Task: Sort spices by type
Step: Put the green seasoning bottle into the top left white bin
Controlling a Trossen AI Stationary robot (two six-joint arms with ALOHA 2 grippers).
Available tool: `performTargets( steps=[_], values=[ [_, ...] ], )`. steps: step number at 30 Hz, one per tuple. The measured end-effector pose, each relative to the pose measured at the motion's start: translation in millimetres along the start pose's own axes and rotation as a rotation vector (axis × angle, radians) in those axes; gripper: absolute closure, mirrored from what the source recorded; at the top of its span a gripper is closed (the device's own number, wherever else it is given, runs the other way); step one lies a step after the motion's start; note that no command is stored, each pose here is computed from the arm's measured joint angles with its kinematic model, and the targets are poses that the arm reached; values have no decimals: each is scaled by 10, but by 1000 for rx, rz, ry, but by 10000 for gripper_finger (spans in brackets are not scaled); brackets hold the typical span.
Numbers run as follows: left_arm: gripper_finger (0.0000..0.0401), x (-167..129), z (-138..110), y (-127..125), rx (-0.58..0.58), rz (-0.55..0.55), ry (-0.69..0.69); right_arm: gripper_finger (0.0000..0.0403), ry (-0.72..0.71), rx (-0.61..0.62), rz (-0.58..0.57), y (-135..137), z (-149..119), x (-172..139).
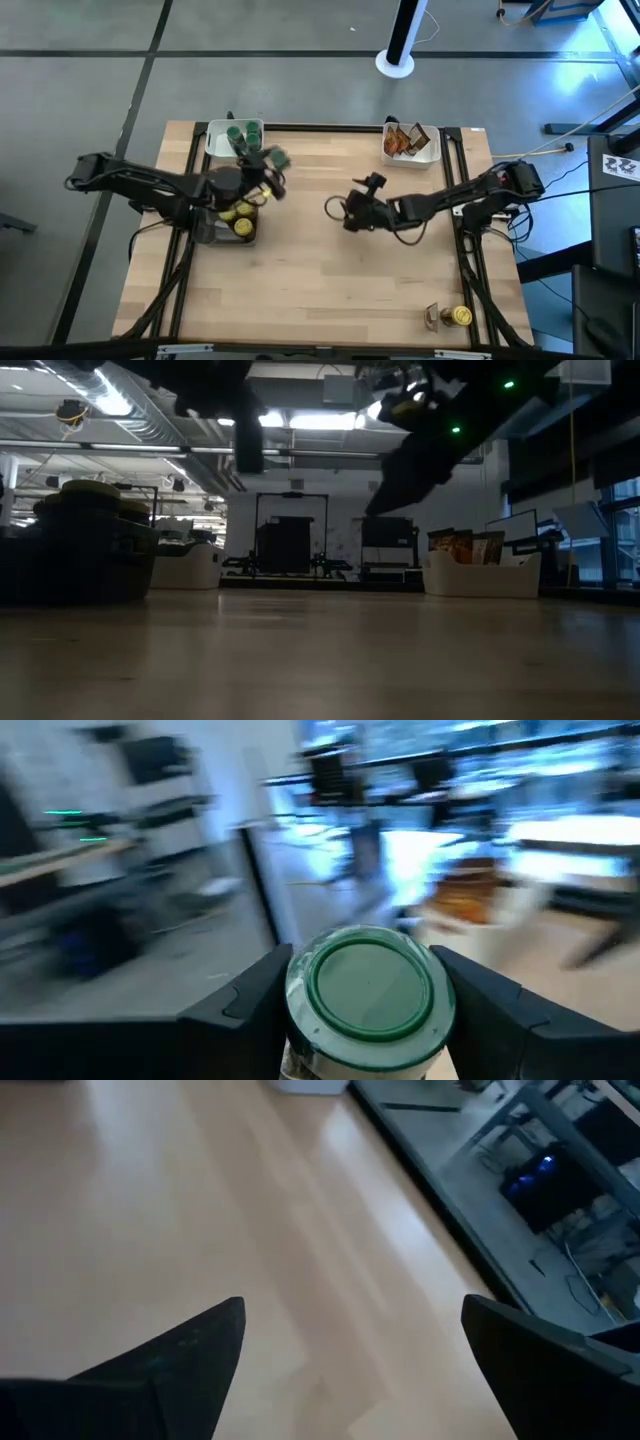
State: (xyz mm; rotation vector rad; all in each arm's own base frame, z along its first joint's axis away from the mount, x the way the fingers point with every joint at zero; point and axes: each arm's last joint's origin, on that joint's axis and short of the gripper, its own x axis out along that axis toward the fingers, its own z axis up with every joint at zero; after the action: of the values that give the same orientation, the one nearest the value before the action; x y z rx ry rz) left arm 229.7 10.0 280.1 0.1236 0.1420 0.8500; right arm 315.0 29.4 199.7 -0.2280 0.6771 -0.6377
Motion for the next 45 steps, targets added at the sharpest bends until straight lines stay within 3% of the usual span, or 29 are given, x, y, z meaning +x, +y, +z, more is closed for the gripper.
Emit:
performTargets(
  steps=[7,13,20,27,45],
  values=[
    [208,70,-33,379,71,298,89,32,26,123,-58,-308,44,265],
    [208,191,-225,605,46,443,210,32,63,219,-35,-446,25,378],
    [209,257,-490,799,-6,589,263,32,69,231,-11,-450,24,387],
    [207,265,-787,897,-70,654,268,32,67,234,-10,-450,26,387],
    [209,313,-1173,1153,-245,596,186,32,41,256,-7,-449,56,388]
  ],
)
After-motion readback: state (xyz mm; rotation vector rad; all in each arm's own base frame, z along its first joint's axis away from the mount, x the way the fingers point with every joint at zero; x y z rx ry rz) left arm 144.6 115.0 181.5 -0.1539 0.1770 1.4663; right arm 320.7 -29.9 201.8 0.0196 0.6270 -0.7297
